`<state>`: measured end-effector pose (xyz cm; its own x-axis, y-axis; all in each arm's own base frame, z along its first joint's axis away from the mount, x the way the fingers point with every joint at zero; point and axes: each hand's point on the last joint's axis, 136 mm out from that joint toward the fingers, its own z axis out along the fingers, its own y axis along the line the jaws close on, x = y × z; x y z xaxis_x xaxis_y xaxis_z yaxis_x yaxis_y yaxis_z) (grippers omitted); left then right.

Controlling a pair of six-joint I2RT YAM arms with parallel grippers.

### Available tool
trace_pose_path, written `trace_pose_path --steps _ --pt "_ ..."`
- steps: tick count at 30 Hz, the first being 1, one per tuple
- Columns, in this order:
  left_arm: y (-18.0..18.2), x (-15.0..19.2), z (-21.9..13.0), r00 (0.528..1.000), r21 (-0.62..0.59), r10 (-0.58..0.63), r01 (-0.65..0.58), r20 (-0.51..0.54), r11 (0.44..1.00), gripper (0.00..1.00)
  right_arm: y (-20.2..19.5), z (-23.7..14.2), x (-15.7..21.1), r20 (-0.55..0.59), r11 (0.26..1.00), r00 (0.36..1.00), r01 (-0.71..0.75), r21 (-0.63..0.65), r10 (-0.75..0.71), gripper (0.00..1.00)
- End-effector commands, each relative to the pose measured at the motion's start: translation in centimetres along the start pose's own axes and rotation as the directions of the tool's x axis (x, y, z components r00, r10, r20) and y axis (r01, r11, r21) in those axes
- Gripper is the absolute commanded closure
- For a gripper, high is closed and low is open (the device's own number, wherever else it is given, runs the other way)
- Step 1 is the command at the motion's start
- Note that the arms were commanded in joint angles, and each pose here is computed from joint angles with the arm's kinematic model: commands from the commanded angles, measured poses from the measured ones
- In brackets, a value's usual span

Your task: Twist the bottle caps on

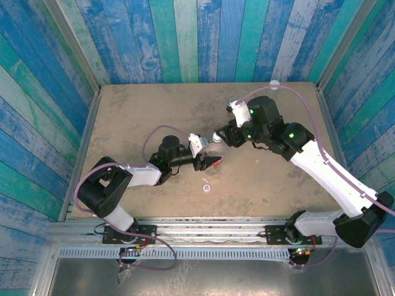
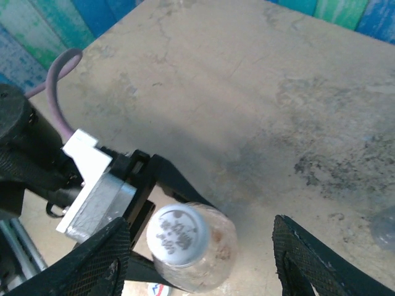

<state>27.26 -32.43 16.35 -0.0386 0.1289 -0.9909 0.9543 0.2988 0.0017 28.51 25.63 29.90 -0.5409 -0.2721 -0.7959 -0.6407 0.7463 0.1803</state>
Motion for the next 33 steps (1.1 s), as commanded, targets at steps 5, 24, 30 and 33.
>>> trace_pose_path --steps 5,24,30,33 --pt "-0.2 2.8 0.1 0.996 0.004 -0.038 0.039 -0.077 0.999 0.35 -0.6 1.3 1.4 -0.06 0.999 0.997 -0.055 0.002 0.055 0.41" --pt "-0.2 2.7 0.1 0.996 0.004 -0.04 0.04 -0.077 0.999 0.35 -0.7 2.0 2.5 -0.121 0.999 0.991 -0.053 -0.002 0.053 0.46" --pt "-0.3 2.5 0.1 0.997 0.004 -0.05 0.05 -0.066 0.999 0.35 -0.3 1.6 2.2 -0.1 0.997 0.993 -0.069 -0.02 0.067 0.56" --pt "-0.1 2.7 0.0 0.996 0.001 -0.054 0.054 -0.072 0.999 0.35 -0.6 1.4 3.1 -0.108 0.997 0.991 -0.076 -0.003 0.076 0.62"
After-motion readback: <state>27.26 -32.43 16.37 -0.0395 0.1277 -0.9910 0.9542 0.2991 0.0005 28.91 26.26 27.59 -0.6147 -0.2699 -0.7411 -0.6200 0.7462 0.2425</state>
